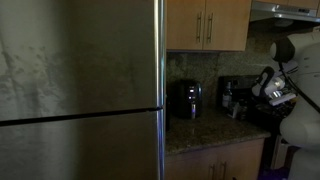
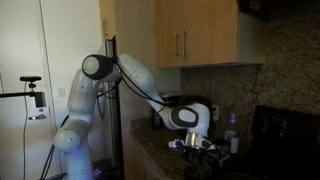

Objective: Move the frying pan forward.

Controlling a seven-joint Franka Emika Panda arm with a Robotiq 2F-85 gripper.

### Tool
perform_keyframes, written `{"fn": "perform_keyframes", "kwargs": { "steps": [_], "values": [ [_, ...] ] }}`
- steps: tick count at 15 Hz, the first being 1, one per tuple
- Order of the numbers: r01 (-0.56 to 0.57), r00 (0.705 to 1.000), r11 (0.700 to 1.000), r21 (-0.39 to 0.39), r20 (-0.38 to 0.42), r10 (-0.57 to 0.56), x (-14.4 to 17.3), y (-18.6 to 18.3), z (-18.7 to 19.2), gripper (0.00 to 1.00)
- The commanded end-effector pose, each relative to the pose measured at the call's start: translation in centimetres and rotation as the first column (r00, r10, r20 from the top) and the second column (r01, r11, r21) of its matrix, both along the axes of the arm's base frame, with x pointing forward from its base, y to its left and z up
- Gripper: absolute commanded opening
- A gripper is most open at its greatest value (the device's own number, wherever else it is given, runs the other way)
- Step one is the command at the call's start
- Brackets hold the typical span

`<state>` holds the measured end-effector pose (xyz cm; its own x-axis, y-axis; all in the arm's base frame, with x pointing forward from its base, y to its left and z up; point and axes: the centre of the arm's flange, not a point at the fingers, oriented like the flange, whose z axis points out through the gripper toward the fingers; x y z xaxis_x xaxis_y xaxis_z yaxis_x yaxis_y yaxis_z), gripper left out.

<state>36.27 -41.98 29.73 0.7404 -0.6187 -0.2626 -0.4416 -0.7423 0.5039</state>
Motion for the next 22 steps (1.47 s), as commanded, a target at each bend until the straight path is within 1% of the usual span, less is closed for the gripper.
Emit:
{"fn": "perform_keyframes", "kwargs": {
  "steps": [1,7,10,13,16,18,21,22],
  "values": [
    [-0.031,0.999,1.000,-0.007,0.026,0.031,-0.3,1.1,0.6,0.01],
    [-0.064,0.997,0.998,0.006,0.033,0.064,-0.4,1.8,0.9,0.01],
    [-0.095,0.994,0.995,0.006,0.058,0.095,-0.2,2.7,1.1,0.01],
    [-0.109,0.992,0.994,-0.008,0.068,0.110,0.2,3.7,0.9,0.01],
    [-0.113,0.993,0.994,-0.013,0.045,0.113,0.1,3.7,0.4,0.01],
    [-0.104,0.994,0.994,-0.042,0.009,0.104,-0.7,2.8,0.3,0.01],
    [-0.113,0.994,0.992,-0.064,-0.024,0.111,-1.6,2.0,0.5,0.01],
    [-0.112,0.993,0.992,-0.064,-0.035,0.110,-1.8,1.9,0.7,0.30]
  ]
}}
